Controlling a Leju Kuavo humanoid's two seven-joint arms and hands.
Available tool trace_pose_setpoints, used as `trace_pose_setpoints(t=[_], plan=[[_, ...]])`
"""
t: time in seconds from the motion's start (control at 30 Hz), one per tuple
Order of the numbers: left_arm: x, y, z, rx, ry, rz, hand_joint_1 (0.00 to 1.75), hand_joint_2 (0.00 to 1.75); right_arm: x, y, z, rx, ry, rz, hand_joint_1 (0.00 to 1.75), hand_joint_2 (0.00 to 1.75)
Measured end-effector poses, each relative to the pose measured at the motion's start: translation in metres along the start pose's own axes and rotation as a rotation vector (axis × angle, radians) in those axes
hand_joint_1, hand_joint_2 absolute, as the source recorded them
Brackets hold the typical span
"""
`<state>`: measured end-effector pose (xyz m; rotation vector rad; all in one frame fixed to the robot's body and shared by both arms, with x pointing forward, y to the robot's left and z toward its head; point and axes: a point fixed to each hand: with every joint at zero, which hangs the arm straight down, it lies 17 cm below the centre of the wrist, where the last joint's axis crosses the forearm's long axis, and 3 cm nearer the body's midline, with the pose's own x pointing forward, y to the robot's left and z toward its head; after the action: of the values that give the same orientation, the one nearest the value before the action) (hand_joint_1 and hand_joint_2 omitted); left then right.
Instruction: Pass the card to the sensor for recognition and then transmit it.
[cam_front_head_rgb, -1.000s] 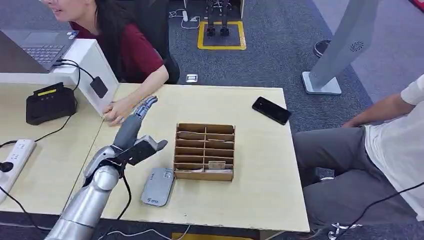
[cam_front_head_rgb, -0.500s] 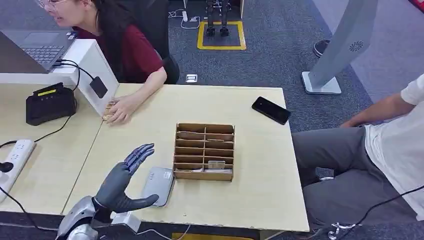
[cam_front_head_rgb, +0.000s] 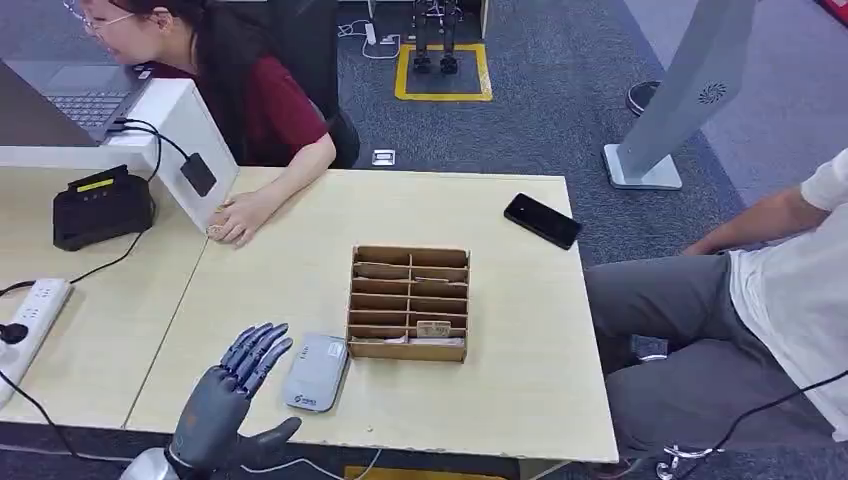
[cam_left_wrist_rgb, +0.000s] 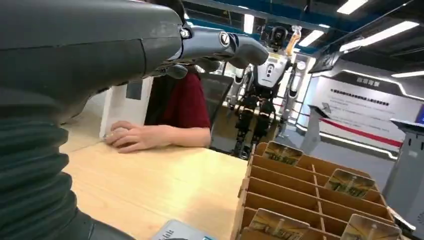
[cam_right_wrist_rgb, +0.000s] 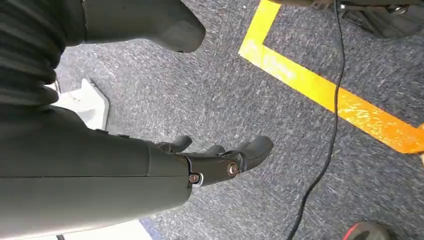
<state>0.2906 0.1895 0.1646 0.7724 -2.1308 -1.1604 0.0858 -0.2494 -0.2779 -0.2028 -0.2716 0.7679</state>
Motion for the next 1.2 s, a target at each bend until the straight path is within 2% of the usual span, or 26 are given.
trace_pose_setpoints(t=[0.27, 0.63, 1.0, 1.2], plan=[[-0.004, -0.005, 0.006, 0.007, 0.021, -0.176, 0.00, 1.75, -0.001, 0.000, 0.000, 0.000, 0.005, -0.002, 0.00, 1.75], [-0.005, -0.021, 0.006, -0.026, 0.017, -0.210, 0.00, 1.75, 0.000, 0.000, 0.000, -0.001, 0.001, 0.008, 0.00, 1.75], [-0.032, -0.051, -0.011, -0.049, 0.071, -0.114, 0.00, 1.75, 0.002, -0.002, -0.001, -0.002, -0.005, 0.026, 0.00, 1.75], [-0.029, -0.065, -0.028, -0.072, 0.012, -0.204, 0.00, 1.75, 0.002, -0.002, -0.001, 0.006, -0.003, 0.028, 0.00, 1.75]])
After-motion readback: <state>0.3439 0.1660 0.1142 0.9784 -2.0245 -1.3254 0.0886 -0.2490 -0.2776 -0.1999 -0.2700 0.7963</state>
